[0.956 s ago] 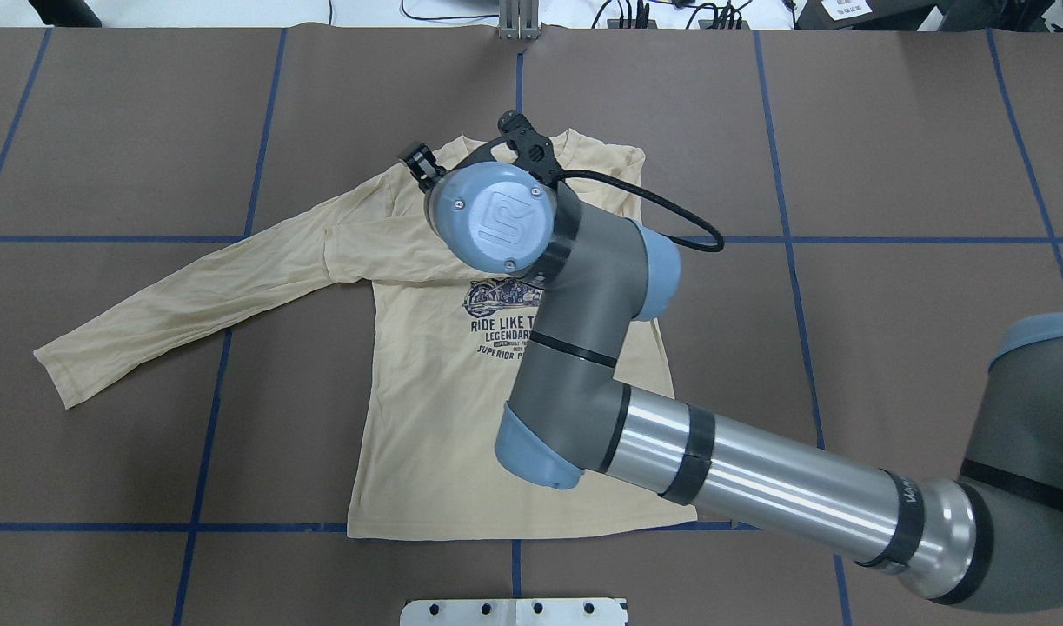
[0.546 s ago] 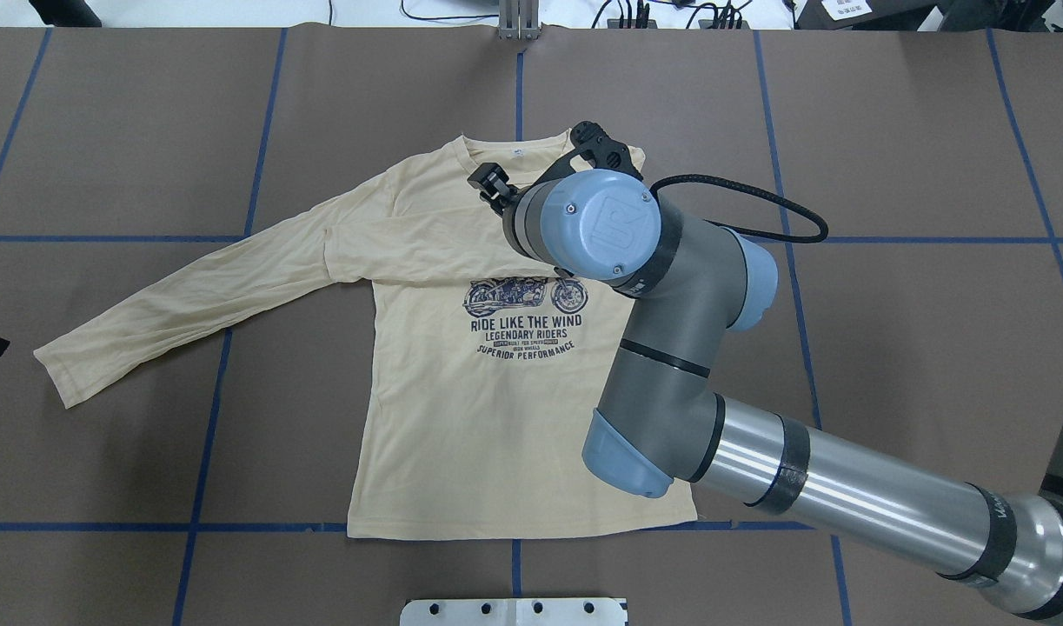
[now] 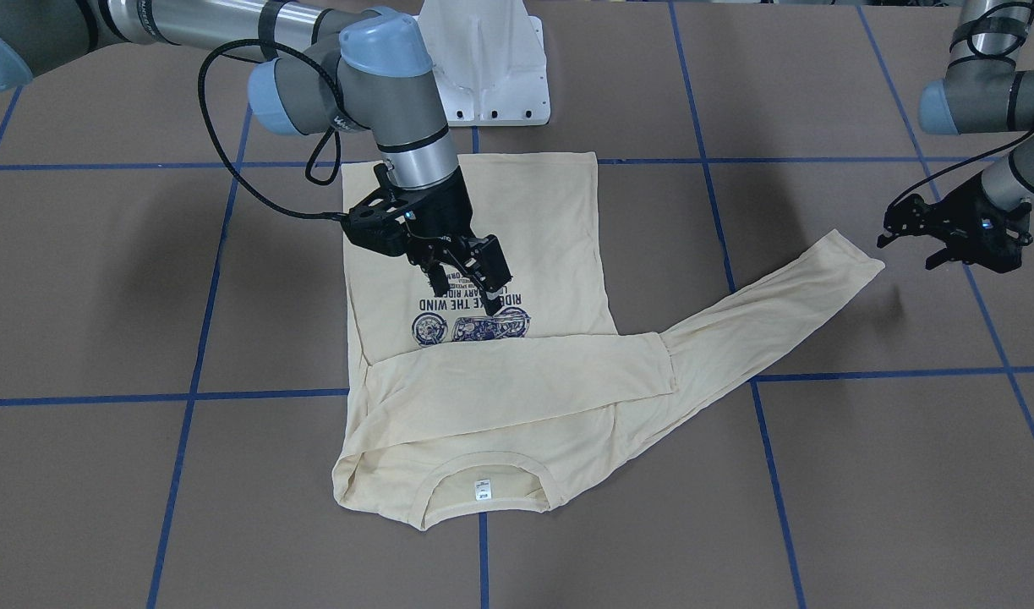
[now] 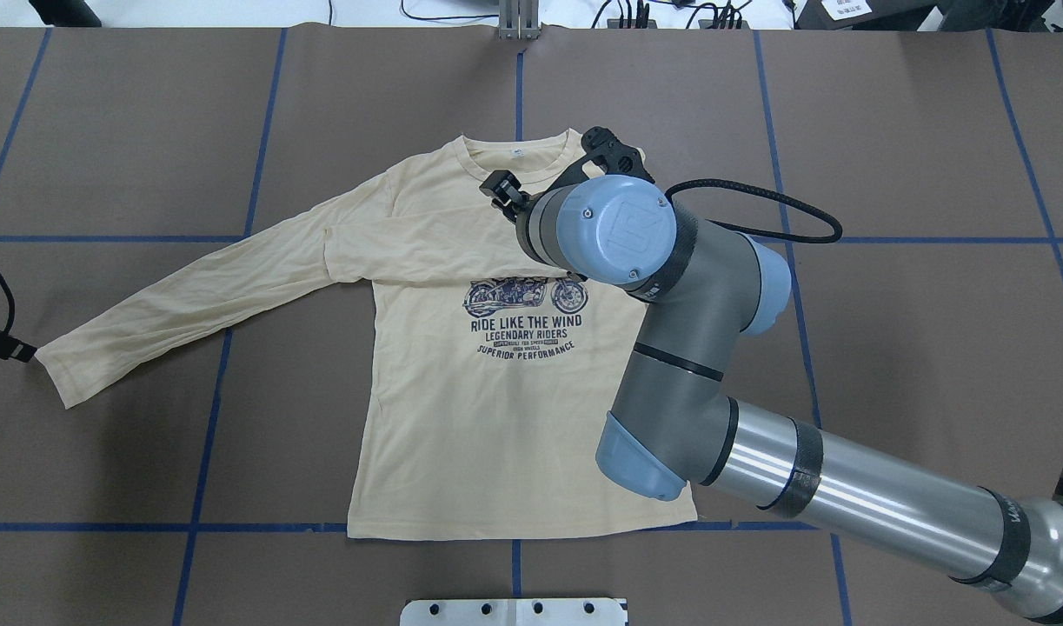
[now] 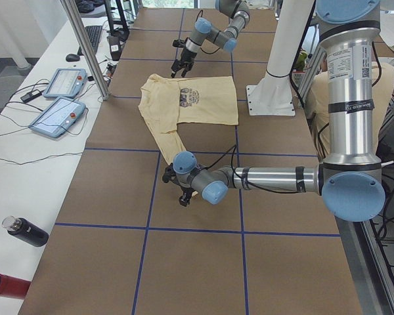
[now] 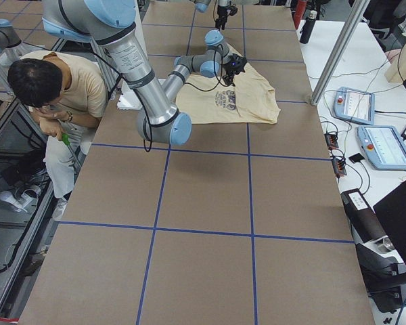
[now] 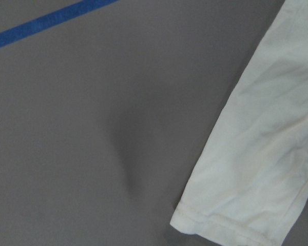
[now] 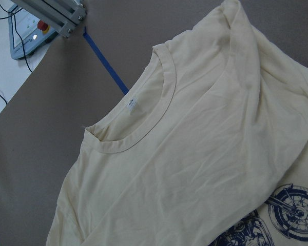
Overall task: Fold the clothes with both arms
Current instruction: 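Reach the left gripper to the cuff of the other sleeve and grasp it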
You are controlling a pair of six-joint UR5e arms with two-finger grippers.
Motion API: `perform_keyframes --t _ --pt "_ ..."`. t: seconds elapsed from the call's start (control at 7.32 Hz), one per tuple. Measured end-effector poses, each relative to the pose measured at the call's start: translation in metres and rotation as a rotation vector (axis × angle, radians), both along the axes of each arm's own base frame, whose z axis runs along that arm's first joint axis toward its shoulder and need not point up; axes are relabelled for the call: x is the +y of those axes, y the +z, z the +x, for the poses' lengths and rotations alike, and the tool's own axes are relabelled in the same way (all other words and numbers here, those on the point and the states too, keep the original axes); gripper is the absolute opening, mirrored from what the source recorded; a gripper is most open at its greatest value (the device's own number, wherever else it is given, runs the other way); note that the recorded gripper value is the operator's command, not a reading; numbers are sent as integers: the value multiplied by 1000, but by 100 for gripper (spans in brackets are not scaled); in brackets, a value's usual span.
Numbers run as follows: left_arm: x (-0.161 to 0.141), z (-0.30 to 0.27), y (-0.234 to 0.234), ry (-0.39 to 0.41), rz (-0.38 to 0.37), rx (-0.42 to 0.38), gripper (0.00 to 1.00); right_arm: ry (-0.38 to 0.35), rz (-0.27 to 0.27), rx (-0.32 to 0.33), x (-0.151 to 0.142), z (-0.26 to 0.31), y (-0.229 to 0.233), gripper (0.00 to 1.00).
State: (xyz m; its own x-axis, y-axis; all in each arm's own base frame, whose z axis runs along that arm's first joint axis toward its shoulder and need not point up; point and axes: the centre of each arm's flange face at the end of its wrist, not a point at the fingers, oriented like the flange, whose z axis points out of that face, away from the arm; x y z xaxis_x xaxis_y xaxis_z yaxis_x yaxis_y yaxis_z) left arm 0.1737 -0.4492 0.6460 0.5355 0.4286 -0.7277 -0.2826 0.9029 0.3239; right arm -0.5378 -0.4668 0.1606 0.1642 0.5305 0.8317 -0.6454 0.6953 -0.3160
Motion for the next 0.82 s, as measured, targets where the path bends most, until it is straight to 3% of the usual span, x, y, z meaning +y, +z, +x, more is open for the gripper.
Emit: perform_keyframes --t 0.68,0.82 --pt "-5 30 -1 56 -6 17 69 -3 -3 7 1 0 7 99" --pt "-3 33 3 64 -12 14 57 -4 -2 7 2 -1 7 99"
